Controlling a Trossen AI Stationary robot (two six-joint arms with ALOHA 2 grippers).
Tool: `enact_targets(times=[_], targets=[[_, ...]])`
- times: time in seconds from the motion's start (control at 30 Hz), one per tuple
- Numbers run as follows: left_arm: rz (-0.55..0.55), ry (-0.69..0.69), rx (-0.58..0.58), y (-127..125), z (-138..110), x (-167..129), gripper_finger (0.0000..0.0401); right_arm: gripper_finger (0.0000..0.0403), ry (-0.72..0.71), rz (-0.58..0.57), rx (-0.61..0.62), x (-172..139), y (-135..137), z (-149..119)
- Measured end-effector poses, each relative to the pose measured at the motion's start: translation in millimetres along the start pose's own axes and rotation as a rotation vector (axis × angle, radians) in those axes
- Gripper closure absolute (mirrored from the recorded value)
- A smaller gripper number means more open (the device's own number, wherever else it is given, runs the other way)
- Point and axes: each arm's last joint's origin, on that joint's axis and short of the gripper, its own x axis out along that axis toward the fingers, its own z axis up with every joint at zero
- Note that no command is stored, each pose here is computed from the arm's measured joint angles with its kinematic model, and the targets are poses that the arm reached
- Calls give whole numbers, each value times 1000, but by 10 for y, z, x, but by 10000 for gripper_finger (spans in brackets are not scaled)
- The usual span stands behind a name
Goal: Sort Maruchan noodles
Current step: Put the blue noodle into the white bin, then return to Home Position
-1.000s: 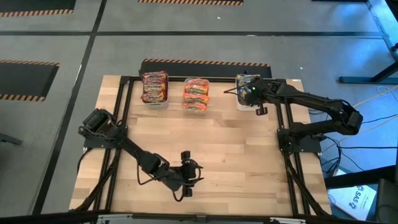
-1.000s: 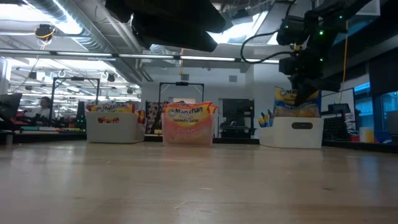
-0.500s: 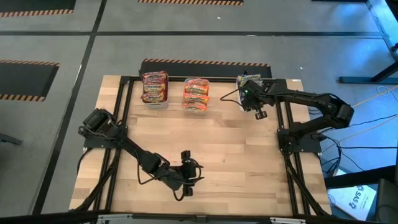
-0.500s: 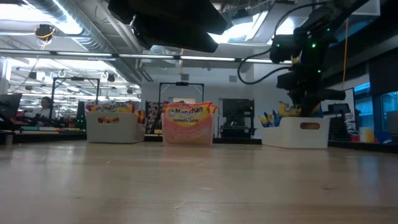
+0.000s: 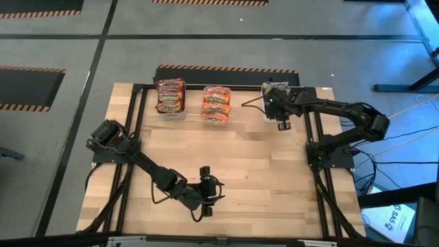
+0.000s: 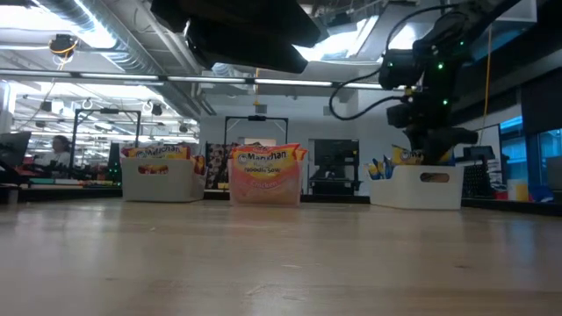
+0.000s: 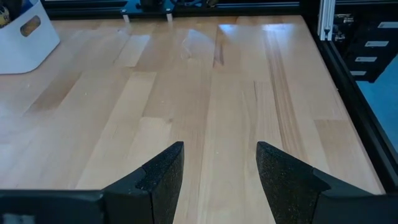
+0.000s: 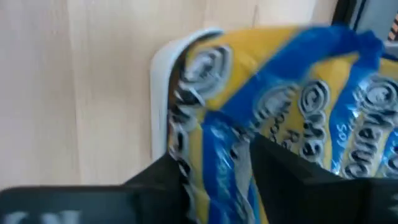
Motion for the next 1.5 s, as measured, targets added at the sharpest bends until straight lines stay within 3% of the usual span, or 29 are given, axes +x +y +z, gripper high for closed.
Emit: enact_targets(times=[0.1,0.27,0.4,0.57,0.73,0.97,1.1,1.23,1.37,1.5], targets=[[0,0,0,0,0,0,205,238,27,-15,29,-94,-46,-2],[0,0,0,0,0,0,205,201,-55,22,214,-524,-227,49],[1,-1,-1,6,3,4,205,201,-170,95,408,-950,-245,132],[-1,-11,19,25,49,-25,205,214,-423,214,452,-1350,-38,283],[9,-40,20,127,184,-69,214,231,-597,250,440,-1594,224,395],[60,-25,48,235,281,-199,267,264,-787,254,407,-1628,639,335],[111,26,70,277,223,-202,324,286,-951,276,397,-1588,832,203],[97,44,78,278,189,-200,385,310,-1117,378,358,-1522,1008,51],[96,62,96,345,107,-243,394,351,-1202,414,366,-1405,1127,-120],[-1,32,87,491,39,-335,399,396,-1288,428,394,-1308,1183,-251]])
